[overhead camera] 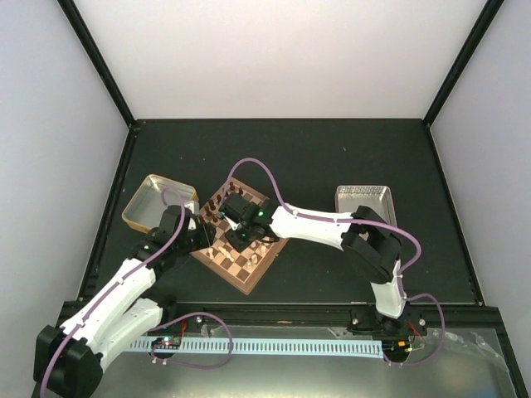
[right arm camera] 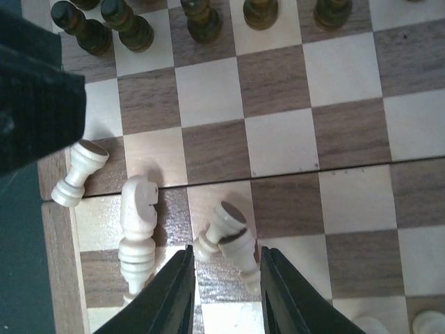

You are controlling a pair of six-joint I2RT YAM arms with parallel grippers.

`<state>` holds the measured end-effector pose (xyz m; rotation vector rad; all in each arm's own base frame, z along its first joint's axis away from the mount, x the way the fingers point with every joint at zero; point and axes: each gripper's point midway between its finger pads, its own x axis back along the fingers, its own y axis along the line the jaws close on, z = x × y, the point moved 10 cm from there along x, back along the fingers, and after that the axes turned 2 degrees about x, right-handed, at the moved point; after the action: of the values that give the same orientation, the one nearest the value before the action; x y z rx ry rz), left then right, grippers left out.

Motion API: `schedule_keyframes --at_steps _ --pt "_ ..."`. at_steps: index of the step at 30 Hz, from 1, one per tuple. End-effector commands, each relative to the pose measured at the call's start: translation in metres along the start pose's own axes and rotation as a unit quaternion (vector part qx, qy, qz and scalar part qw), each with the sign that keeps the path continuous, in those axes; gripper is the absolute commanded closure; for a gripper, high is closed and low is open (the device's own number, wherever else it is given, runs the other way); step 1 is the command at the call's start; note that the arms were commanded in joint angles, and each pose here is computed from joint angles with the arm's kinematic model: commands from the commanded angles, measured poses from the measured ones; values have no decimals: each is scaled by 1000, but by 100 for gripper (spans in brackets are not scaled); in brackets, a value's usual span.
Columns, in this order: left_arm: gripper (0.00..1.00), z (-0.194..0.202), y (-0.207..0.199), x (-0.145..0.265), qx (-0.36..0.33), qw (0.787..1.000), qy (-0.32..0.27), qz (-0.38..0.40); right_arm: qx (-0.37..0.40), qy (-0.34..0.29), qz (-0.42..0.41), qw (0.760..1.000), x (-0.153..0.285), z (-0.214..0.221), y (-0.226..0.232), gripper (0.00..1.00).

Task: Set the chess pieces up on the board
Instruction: Pick up the chess piece from the chessboard.

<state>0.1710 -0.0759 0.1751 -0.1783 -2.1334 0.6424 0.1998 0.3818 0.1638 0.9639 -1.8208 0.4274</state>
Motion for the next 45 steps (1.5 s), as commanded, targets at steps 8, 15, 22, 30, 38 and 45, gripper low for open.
schedule_keyframes --at_steps 8,15,22,30,38,45 --pt "76 2 1 1 9 1000 13 20 1 29 21 999 -22 -2 -2 84" --pt "75 2 0 0 8 1000 16 23 -1 36 34 999 -27 2 -4 87" --pt "75 2 0 -1 10 1000 18 21 -5 58 54 997 -37 8 -8 86" --pt "75 2 0 -2 12 1000 19 18 -15 70 79 994 -46 10 -11 83" --pt "74 2 1 -2 12 1000 19 17 -20 81 95 992 -55 7 -13 82" --pt "73 4 2 -2 12 1000 22 15 -19 93 100 990 -61 9 -15 81"
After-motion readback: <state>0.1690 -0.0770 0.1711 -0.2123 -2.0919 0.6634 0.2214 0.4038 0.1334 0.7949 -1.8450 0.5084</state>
